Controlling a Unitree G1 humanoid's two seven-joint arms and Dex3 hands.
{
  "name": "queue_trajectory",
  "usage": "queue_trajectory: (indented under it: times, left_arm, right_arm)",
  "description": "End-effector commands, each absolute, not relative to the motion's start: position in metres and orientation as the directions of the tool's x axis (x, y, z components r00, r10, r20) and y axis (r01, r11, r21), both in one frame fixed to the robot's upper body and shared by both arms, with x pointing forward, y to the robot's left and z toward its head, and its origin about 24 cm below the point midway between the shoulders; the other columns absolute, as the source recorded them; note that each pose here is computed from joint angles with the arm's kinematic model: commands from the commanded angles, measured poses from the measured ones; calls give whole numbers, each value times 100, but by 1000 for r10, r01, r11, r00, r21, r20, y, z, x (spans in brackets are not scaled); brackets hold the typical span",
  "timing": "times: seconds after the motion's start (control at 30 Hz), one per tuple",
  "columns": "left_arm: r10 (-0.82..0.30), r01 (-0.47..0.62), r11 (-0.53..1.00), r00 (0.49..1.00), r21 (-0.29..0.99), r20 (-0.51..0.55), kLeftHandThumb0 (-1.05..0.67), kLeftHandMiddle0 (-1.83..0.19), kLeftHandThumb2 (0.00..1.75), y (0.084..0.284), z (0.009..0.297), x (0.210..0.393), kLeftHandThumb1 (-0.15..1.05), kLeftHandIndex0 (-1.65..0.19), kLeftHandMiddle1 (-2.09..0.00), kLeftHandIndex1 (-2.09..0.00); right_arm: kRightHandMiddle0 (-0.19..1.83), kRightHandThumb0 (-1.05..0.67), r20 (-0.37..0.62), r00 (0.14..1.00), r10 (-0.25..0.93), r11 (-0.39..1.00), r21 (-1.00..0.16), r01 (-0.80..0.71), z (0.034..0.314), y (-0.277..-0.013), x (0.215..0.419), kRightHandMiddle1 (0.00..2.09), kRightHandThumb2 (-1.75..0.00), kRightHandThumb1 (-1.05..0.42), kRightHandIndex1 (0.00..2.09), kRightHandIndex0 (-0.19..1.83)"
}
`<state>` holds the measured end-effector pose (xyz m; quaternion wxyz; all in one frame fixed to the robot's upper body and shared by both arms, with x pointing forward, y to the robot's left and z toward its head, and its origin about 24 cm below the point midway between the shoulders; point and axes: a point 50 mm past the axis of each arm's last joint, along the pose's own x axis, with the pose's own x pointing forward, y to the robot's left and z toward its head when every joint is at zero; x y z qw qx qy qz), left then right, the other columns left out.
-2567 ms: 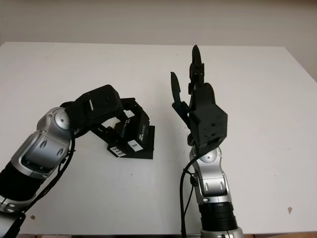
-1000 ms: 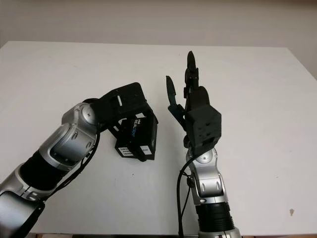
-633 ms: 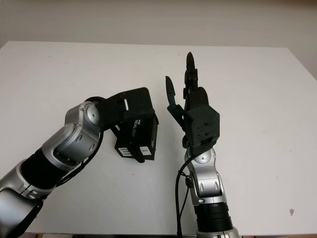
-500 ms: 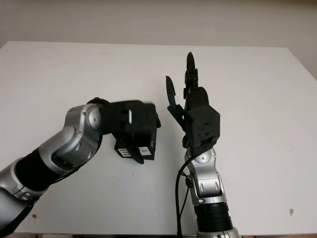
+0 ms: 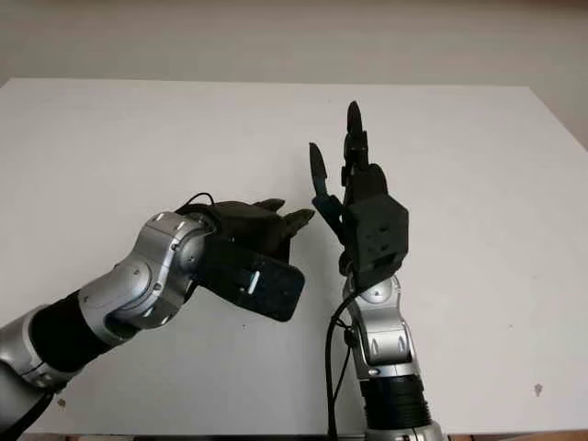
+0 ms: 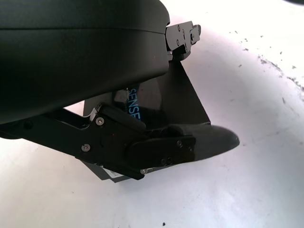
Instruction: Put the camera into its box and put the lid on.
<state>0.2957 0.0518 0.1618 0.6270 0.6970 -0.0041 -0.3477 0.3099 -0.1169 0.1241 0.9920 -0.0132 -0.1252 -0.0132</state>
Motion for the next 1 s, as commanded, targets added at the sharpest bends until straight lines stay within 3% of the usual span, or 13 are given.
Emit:
queue_trajectory:
  times: [0.0, 0.4, 0.6, 0.97]
  left_arm:
    - [-460, 441, -208, 743, 873, -485, -79, 19, 65, 49, 155, 293, 105, 19, 0, 0]
    - [-447, 450, -238, 736, 861, -508, -82, 19, 64, 55, 139, 291, 105, 19, 0, 0]
    - [-440, 482, -177, 741, 858, -507, -82, 19, 64, 66, 130, 291, 105, 19, 0, 0]
    - [-484, 472, 1, 772, 882, -413, -84, 19, 72, 79, 132, 299, 105, 19, 0, 0]
  right_arm:
    - [-4, -69, 279, 960, -33, 999, 5, 32, 132, -118, 310, 7, -52, -105, 5, -7]
    - [-7, -70, 289, 957, -39, 999, 14, 36, 134, -125, 311, 6, -51, -105, 4, -9]
    - [-6, -70, 291, 956, -29, 1000, 4, 29, 135, -127, 312, 6, -50, -105, 4, -8]
    - [-5, -71, 289, 957, -22, 999, -31, 32, 136, -129, 314, 7, -49, -105, 5, -7]
